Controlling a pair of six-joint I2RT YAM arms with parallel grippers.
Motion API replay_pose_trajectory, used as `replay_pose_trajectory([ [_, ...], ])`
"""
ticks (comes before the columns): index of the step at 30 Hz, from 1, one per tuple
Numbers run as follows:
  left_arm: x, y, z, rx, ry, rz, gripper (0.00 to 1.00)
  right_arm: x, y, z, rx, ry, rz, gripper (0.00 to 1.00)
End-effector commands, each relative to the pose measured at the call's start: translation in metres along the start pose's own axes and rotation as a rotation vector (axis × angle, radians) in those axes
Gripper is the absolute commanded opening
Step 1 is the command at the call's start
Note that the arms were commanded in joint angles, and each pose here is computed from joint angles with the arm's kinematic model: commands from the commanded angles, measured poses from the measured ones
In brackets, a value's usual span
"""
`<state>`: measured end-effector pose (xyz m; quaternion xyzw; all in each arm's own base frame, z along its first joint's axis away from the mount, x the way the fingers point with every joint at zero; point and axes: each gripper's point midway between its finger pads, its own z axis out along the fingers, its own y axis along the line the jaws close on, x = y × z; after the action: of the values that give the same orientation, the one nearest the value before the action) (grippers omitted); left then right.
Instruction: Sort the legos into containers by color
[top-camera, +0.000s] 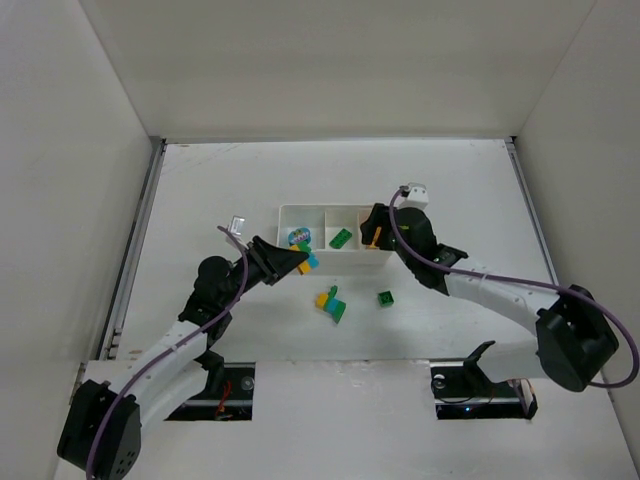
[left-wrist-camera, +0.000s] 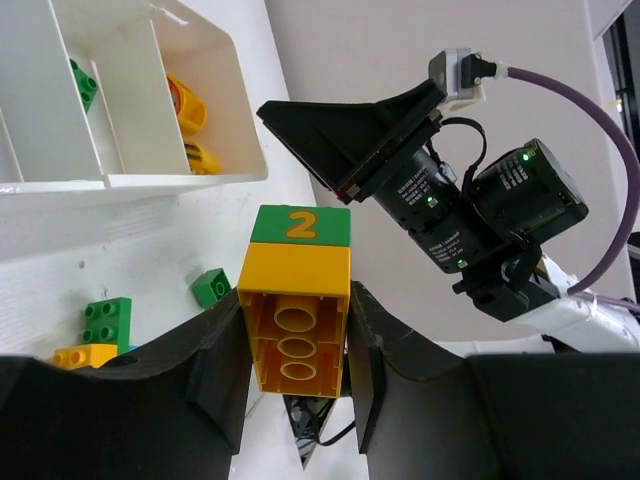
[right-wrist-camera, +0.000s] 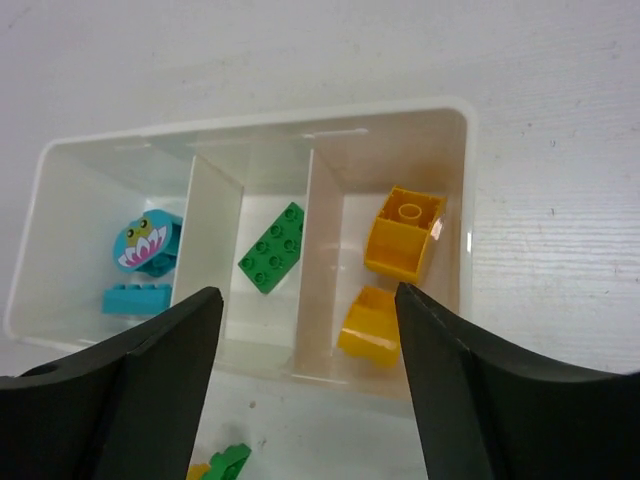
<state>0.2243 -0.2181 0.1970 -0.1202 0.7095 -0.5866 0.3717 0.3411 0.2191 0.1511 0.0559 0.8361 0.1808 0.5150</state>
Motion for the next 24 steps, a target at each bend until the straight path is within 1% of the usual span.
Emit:
replay_pose_trajectory([
  [1,-0.002,-0.02,-0.002,0.094,-0.012,0.008,0.15,-0.043,0.018,-0.015,-0.059,-0.109,0.035,0.78],
  [2,-0.002,-0.02,-0.003,0.095,-0.013,0.002,0.15,-0.046,0.021,-0.021,-0.08,-0.116,0.04,0.78],
  [4,-0.002,-0.021,-0.004,0.099,-0.016,-0.006,0.15,-0.045,0.035,-0.036,-0.158,-0.109,0.054,0.73],
  [5,-0.002,-0.021,-0.005,0.101,-0.017,-0.01,0.15,-0.045,0.048,-0.047,-0.222,-0.101,0.073,0.68],
  [7,-0.003,-0.02,-0.006,0.097,-0.025,-0.022,0.15,-0.037,0.076,-0.068,-0.374,-0.065,0.127,0.55],
  [8,-0.004,-0.019,-0.007,0.097,-0.029,-0.032,0.15,-0.031,0.096,-0.083,-0.485,-0.037,0.145,0.54],
  [9,-0.003,-0.019,-0.008,0.097,-0.03,-0.041,0.16,-0.024,0.112,-0.095,-0.573,-0.008,0.155,0.55],
  [11,-0.005,-0.022,-0.009,0.108,-0.038,-0.057,0.16,-0.014,0.137,-0.116,-0.714,0.032,0.18,0.62],
  [14,-0.004,-0.025,-0.011,0.127,-0.04,-0.093,0.16,-0.005,0.161,-0.137,-0.847,0.066,0.23,0.79],
  [15,-0.004,-0.026,-0.013,0.132,-0.044,-0.103,0.16,-0.004,0.165,-0.139,-0.868,0.067,0.239,0.82],
  [19,-0.006,-0.033,-0.018,0.158,-0.062,-0.133,0.16,0.007,0.171,-0.135,-0.891,0.09,0.288,0.84],
  [24,-0.005,-0.039,-0.024,0.183,-0.07,-0.171,0.16,0.005,0.183,-0.14,-0.978,0.09,0.372,0.84],
])
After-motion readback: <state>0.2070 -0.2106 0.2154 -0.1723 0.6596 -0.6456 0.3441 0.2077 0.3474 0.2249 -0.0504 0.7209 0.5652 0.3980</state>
